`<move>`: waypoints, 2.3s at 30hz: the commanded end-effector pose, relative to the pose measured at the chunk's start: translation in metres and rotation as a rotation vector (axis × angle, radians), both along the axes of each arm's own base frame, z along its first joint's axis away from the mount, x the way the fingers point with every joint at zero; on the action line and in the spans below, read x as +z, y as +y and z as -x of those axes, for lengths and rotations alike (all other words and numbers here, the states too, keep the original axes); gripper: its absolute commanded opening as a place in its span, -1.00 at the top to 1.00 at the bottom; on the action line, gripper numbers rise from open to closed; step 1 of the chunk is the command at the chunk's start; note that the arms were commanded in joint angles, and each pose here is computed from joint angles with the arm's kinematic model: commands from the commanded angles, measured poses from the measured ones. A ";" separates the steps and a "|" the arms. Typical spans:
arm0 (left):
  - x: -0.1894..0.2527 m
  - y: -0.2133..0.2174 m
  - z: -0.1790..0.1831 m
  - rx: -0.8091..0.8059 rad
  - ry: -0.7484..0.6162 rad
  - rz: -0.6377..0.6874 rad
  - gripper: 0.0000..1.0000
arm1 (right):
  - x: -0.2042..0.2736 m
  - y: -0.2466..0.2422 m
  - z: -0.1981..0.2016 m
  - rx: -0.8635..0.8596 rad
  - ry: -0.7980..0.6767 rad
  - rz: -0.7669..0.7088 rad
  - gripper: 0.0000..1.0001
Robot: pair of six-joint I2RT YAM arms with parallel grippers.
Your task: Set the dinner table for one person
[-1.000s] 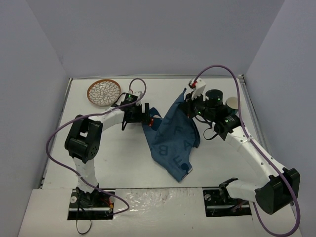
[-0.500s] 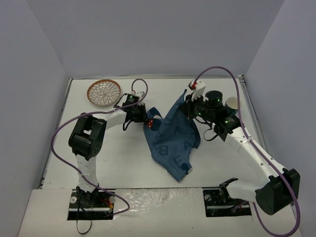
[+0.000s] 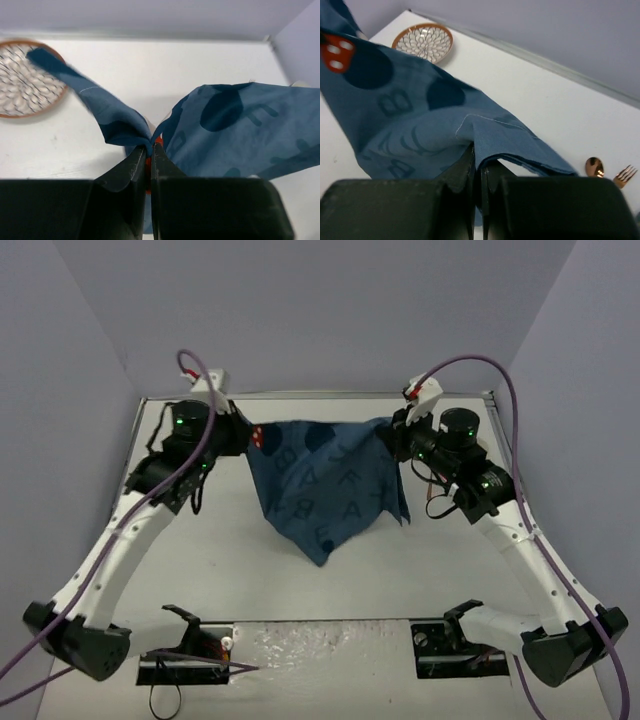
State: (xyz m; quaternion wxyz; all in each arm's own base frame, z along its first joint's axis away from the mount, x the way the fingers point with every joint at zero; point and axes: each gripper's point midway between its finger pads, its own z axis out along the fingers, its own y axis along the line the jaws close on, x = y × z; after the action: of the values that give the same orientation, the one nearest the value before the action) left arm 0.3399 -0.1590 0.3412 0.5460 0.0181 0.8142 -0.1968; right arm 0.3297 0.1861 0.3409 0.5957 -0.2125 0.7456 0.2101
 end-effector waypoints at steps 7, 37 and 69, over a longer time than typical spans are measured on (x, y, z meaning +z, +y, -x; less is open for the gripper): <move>0.040 0.068 0.120 0.121 -0.030 0.061 1.00 | 0.108 -0.039 0.046 -0.074 -0.270 -0.060 1.00; -0.164 0.069 -0.132 0.440 0.438 -0.080 0.11 | -0.123 -0.012 -0.215 -0.220 0.183 0.247 1.00; -0.330 0.080 -0.001 0.468 0.852 -0.129 -0.17 | -0.193 -0.006 -0.232 -0.121 0.263 0.227 1.00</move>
State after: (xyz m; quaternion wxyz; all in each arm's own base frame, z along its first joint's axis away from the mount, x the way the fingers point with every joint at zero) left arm 0.3476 -0.0697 0.0224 0.2026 -0.1938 0.9599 0.0099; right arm 0.5486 0.1744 0.1112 0.4233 -0.2008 0.8773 0.1038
